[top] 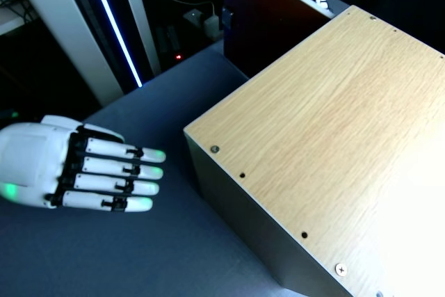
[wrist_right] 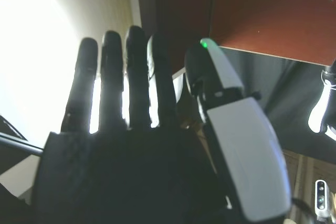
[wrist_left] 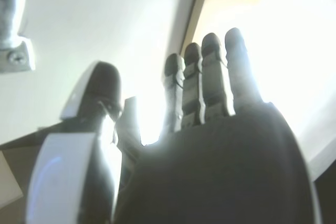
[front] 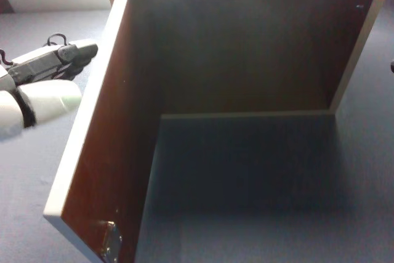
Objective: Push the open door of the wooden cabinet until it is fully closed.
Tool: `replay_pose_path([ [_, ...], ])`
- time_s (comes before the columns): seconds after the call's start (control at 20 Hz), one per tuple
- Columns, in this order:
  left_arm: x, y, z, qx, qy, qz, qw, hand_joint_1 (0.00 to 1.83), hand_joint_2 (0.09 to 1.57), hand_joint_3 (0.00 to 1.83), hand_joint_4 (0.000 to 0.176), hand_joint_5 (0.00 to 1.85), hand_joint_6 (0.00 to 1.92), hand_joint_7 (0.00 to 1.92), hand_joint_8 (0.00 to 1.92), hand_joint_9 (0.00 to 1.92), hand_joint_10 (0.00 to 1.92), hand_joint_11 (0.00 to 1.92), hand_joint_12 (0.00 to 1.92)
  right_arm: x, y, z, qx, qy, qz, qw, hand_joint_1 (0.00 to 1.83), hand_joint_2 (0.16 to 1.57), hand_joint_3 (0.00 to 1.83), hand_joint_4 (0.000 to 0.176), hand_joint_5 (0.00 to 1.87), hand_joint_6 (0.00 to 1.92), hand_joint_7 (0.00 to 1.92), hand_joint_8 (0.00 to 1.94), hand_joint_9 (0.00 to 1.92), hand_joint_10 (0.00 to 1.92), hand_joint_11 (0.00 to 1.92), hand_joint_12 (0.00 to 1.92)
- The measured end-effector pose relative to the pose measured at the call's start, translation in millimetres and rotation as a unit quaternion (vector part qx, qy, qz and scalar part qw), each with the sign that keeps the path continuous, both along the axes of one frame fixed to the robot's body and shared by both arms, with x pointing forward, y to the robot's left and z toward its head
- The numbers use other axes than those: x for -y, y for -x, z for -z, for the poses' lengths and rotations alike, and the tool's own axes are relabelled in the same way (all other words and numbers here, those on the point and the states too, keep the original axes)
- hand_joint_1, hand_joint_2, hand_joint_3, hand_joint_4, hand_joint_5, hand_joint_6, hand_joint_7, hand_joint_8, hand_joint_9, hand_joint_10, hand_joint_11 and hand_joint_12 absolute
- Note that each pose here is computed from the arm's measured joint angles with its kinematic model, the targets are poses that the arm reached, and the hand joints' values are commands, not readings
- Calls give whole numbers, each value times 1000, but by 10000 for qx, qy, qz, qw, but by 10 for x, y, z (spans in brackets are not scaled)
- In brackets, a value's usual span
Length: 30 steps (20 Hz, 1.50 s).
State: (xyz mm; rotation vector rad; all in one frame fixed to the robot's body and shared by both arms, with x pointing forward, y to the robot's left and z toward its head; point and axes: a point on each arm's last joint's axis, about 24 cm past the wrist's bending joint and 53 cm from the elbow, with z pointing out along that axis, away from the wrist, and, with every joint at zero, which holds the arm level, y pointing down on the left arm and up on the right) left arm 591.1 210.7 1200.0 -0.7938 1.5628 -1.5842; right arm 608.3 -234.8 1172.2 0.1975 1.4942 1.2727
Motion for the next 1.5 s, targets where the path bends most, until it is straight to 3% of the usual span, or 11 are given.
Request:
replay_pose_path([
  [0.2,3,-6,12,-4,-12,8,10000,0,1471,2,0,98,2,146,7,119,7,105,34,1,-2,4,1,8,-1,10000,501,1403,1,0,379,2,367,2,283,2,122,265],
  [0.3,34,9,24,-1,-35,71,10000,0,1459,0,26,101,4,138,3,107,1,88,23,2,-5,8,-4,11,1,10000,515,1409,2,0,387,2,381,4,302,6,137,267],
  [0.45,66,30,26,19,-75,147,9999,0,1470,2,30,104,4,150,6,118,5,87,18,3,-5,7,-1,11,1,10000,511,1402,0,0,397,3,391,4,310,4,149,269],
  [0.5,77,37,27,26,-89,173,9998,0,1466,0,44,96,0,146,4,112,2,79,14,2,-5,8,-1,11,0,10000,506,1403,0,0,394,1,384,0,305,2,146,267],
  [0.6,125,70,31,57,-151,292,9994,0,1474,3,28,99,4,149,4,115,3,79,12,-2,-4,13,-7,5,-2,10000,544,1399,0,0,388,0,381,0,295,0,134,257],
  [0.8,147,94,36,79,-191,359,9991,0,1472,2,23,100,2,143,0,119,2,86,11,-3,-4,14,-9,6,-4,10000,489,1403,2,0,387,0,391,3,312,5,151,252],
  [0.9,146,98,48,67,-207,366,9991,0,1471,1,39,95,0,146,1,118,1,85,9,-6,-2,16,-9,-2,-7,10000,469,1406,2,0,386,0,386,0,311,3,148,253],
  [1.15,177,119,62,68,-261,442,9987,0,1464,0,27,99,9,151,9,126,9,109,15,-10,-2,26,-29,-17,-14,10000,469,1403,0,0,394,3,390,1,313,2,138,255],
  [1.2,182,123,64,70,-270,457,9986,0,1474,3,14,98,7,154,9,128,9,100,11,-11,-2,27,-30,-15,-15,10000,461,1401,0,0,396,3,396,3,316,3,140,257],
  [1.45,231,158,66,110,-327,579,9977,0,1472,2,20,96,3,142,0,118,1,87,3,-10,-2,25,-52,-45,-22,10000,497,1395,0,0,396,1,390,0,296,1,112,246],
  [1.5,242,167,69,115,-343,606,9975,0,1461,0,35,88,0,135,0,114,0,85,2,-11,-2,27,-55,-48,-23,10000,477,1402,1,0,375,0,370,0,281,0,106,237],
])
